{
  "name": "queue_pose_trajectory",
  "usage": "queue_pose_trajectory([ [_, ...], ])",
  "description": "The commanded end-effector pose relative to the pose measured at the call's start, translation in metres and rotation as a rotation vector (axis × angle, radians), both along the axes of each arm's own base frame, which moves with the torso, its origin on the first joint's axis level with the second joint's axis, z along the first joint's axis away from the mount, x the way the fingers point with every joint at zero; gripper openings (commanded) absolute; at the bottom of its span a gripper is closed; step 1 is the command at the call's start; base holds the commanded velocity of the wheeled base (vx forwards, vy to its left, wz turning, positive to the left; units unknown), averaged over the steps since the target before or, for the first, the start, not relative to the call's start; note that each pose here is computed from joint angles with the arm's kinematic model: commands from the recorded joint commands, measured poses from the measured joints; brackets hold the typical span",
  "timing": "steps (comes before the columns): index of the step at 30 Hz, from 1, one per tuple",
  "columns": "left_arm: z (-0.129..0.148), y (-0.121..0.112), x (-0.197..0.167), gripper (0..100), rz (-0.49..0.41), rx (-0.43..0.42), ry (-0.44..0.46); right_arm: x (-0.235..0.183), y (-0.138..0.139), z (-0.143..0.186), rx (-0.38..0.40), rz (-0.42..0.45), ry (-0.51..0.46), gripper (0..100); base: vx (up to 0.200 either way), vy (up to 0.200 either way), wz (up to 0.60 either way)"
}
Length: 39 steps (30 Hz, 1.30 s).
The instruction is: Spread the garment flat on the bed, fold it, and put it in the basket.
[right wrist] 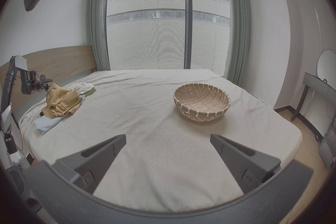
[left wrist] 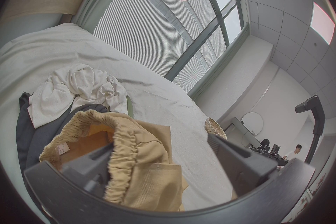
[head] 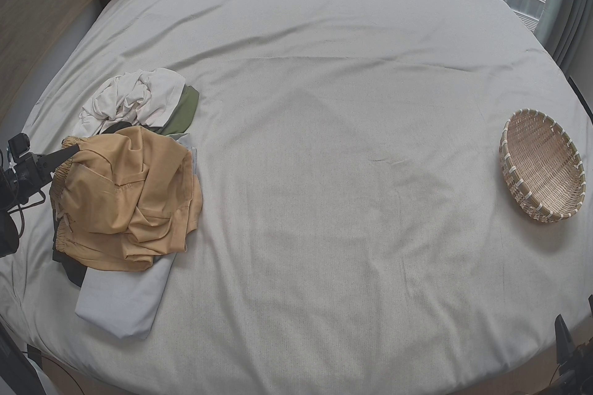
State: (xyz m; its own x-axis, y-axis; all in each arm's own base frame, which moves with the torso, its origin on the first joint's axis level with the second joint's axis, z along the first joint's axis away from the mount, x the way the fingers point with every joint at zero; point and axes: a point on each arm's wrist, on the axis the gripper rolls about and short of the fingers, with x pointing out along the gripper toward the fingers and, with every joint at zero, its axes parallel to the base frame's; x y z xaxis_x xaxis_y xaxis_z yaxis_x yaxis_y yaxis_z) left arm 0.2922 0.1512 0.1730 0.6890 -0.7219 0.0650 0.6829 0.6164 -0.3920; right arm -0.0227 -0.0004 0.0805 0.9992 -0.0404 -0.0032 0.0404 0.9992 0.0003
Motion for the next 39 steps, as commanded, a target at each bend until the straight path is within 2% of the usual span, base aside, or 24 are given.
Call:
queue_pose_trajectory([
  [1, -0.002, 0.0, 0.0, 0, 0.0, -0.003, 0.006, 0.001, 0.0, -0.005, 0.0, 0.001, 0.009, 100, 0.0, 0.0, 0.0],
  [13, -0.005, -0.001, -0.003, 0, 0.003, -0.003, 0.006, 0.001, 0.0, -0.005, 0.0, -0.001, 0.009, 100, 0.0, 0.0, 0.0],
  [14, -0.006, -0.002, -0.004, 100, 0.002, 0.0, 0.001, 0.001, 0.0, -0.005, 0.0, -0.001, 0.009, 100, 0.0, 0.0, 0.0],
  [31, -0.019, -0.007, -0.008, 100, -0.007, -0.013, 0.023, 0.001, 0.0, -0.005, -0.002, 0.001, 0.009, 100, 0.0, 0.0, 0.0],
  [32, -0.018, -0.007, -0.008, 0, -0.007, -0.012, 0.022, 0.001, 0.0, -0.005, 0.0, -0.001, 0.009, 100, 0.0, 0.0, 0.0],
  [39, -0.018, -0.007, -0.008, 0, -0.009, -0.011, 0.021, 0.001, 0.0, -0.005, 0.0, -0.001, 0.009, 100, 0.0, 0.0, 0.0],
])
